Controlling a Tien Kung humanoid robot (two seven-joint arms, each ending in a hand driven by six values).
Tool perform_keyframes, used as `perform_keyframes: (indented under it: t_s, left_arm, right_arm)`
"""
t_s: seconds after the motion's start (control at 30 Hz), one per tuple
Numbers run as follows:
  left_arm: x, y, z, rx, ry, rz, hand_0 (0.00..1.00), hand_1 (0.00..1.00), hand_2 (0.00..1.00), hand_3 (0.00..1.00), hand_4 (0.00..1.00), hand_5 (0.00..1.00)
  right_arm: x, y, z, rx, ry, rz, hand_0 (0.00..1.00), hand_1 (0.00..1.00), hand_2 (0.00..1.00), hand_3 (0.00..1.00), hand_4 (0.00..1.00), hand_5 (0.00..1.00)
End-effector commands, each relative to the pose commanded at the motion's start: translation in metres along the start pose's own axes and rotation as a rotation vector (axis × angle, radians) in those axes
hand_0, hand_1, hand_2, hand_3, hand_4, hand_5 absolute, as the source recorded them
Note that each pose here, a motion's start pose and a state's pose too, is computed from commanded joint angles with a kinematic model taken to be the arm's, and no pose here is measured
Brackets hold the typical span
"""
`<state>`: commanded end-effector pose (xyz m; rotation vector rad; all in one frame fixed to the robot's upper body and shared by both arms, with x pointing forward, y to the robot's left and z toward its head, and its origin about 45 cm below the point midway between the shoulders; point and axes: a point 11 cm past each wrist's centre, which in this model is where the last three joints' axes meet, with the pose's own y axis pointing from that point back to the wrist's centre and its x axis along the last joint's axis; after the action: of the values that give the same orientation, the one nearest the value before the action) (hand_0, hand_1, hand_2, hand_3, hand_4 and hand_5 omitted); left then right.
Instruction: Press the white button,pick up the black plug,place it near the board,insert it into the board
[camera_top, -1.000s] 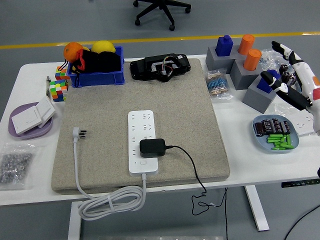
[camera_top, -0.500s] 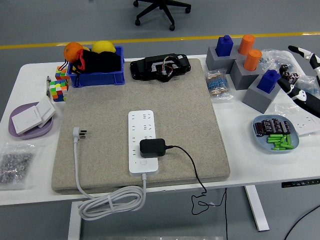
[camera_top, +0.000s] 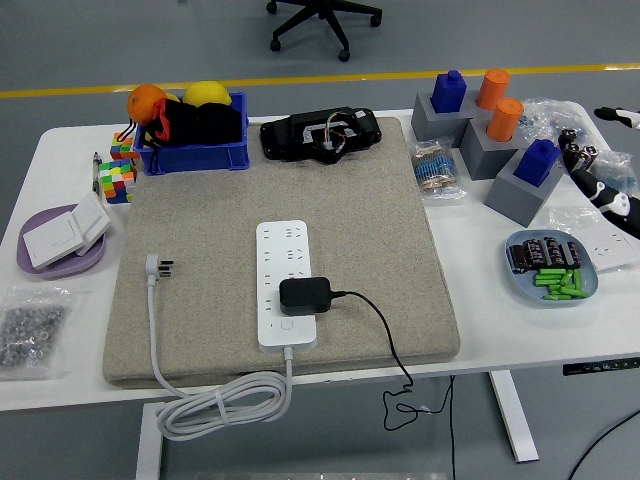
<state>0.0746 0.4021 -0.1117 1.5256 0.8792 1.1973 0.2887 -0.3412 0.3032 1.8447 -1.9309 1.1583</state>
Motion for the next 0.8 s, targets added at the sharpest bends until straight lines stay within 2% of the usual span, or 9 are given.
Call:
perform_keyframes:
  t_s: [0.13, 0.17, 0.3, 0.43, 0.67, 0.8]
  left_arm:
    - [0.002, -0.001, -0.005, 0.01, 0.022, 0.004, 0.79, 0.74, 0.706, 0.77, 0.566, 0.474]
    - [0.004, -0.001, -0.006, 0.012, 0.024, 0.009, 0.791, 0.74, 0.706, 0.771, 0.565, 0.473]
    - [0.011, 0.0, -0.009, 0.017, 0.027, 0.022, 0.791, 0.74, 0.706, 0.771, 0.565, 0.473]
    - [0.009, -0.001, -0.011, 0.022, 0.016, 0.019, 0.791, 0.739, 0.706, 0.769, 0.565, 0.472]
    - [0.006, -0.001, -0.012, 0.024, 0.01, 0.013, 0.791, 0.74, 0.706, 0.77, 0.565, 0.472]
    - [0.01, 0.0, -0.006, 0.013, 0.01, 0.019, 0.791, 0.74, 0.706, 0.77, 0.565, 0.469]
  right_arm:
    - [0.002, 0.001, 0.002, -0.015, 0.008, 0.007, 0.946, 0.863, 0.812, 0.771, 0.998, 0.787]
    - [0.002, 0.001, 0.003, -0.023, 0.007, 0.008, 0.944, 0.859, 0.799, 0.755, 0.998, 0.709]
    - [0.002, 0.005, 0.008, -0.056, 0.01, 0.006, 0.944, 0.859, 0.799, 0.755, 0.998, 0.709]
    - [0.003, 0.006, 0.012, -0.083, 0.023, 0.001, 0.942, 0.854, 0.788, 0.751, 0.998, 0.686]
    - [-0.001, 0.006, 0.012, -0.091, 0.026, -0.008, 0.941, 0.85, 0.783, 0.744, 0.998, 0.673]
    - [-0.002, 0.004, 0.011, -0.085, 0.03, -0.015, 0.941, 0.846, 0.782, 0.741, 0.998, 0.662]
